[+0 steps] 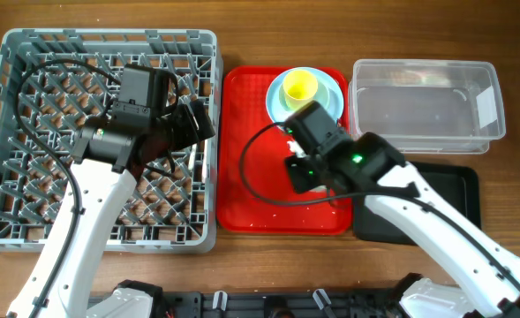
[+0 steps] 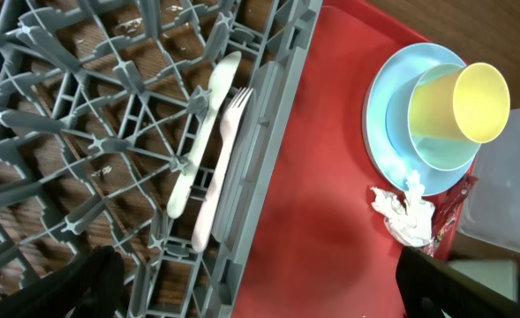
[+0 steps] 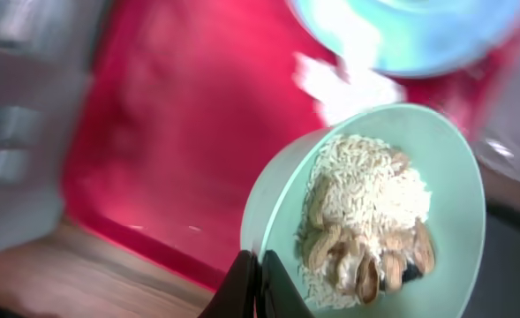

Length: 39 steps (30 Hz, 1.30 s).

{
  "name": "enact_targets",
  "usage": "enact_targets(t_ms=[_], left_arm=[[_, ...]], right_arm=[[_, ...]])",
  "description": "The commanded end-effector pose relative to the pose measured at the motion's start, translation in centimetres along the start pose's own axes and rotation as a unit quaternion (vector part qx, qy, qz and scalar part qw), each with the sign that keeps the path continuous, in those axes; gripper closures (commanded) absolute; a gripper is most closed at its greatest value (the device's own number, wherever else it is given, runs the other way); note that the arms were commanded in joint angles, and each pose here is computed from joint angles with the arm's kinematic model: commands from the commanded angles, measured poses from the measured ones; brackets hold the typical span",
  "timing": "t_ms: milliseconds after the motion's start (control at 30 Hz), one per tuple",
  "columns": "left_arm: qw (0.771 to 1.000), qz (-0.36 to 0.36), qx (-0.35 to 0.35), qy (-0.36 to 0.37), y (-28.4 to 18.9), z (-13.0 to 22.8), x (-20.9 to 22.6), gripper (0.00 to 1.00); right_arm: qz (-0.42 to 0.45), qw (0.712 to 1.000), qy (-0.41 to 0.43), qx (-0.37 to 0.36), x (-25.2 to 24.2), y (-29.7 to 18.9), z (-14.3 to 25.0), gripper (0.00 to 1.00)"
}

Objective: Sort waste into correct bins and load items into the dishwasher rack
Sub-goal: 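Lift the green bowl with the right gripper over the black tray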

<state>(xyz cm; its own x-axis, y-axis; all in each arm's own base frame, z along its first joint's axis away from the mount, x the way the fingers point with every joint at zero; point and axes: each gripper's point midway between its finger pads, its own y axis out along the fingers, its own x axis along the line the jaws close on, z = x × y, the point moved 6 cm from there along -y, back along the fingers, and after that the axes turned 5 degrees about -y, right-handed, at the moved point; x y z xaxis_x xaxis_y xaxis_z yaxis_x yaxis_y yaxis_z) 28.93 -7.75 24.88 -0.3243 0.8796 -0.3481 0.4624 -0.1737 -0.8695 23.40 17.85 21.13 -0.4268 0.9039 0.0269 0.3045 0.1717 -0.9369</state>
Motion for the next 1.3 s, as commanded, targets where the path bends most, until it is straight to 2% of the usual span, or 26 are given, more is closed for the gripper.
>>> enact_targets(t_ms=[0,133,233,400,700,833,1100,1267], left_arm=[[1.000,0.009,-0.003,-0.008,-0.4,-0.2,-0.2,0.00],[1.000,0.009,-0.003,-0.008,-0.4,-0.2,-0.2,0.00],[1.000,0.009,-0.003,-0.008,-0.4,-0.2,-0.2,0.00],[1.000,0.009,-0.003,-0.008,-0.4,-0.2,-0.2,0.00],[1.000,0.009,-0.003,-0.008,-0.4,-0.2,-0.2,0.00],[1.000,0.009,-0.003,-0.008,-0.4,-0.2,-0.2,0.00],[1.000,0.009,-0.003,-0.008,-0.4,-0.2,-0.2,0.00],[1.000,0.009,-0.003,-0.008,-0.4,-0.2,-0.2,0.00]], right_arm=[[0.096,0.993,0.065,-0.013,-2.9,-1.9,0.6,0.96],[0.172,0.976,0.126,0.029,-4.7,-2.7,3.1,0.96],[0.229,0.953,0.189,0.052,-6.4,-3.2,4.8,0.96],[0.231,0.946,0.219,0.062,-8.0,-3.2,5.9,0.96],[0.162,0.952,0.257,0.042,-12.1,-5.0,6.8,0.96],[0.085,0.959,0.269,0.008,-13.5,-5.0,7.2,0.96],[-0.042,0.941,0.332,-0.059,-16.0,-4.3,9.2,0.96],[-0.085,0.926,0.353,-0.103,-17.4,-3.4,10.4,0.96]])
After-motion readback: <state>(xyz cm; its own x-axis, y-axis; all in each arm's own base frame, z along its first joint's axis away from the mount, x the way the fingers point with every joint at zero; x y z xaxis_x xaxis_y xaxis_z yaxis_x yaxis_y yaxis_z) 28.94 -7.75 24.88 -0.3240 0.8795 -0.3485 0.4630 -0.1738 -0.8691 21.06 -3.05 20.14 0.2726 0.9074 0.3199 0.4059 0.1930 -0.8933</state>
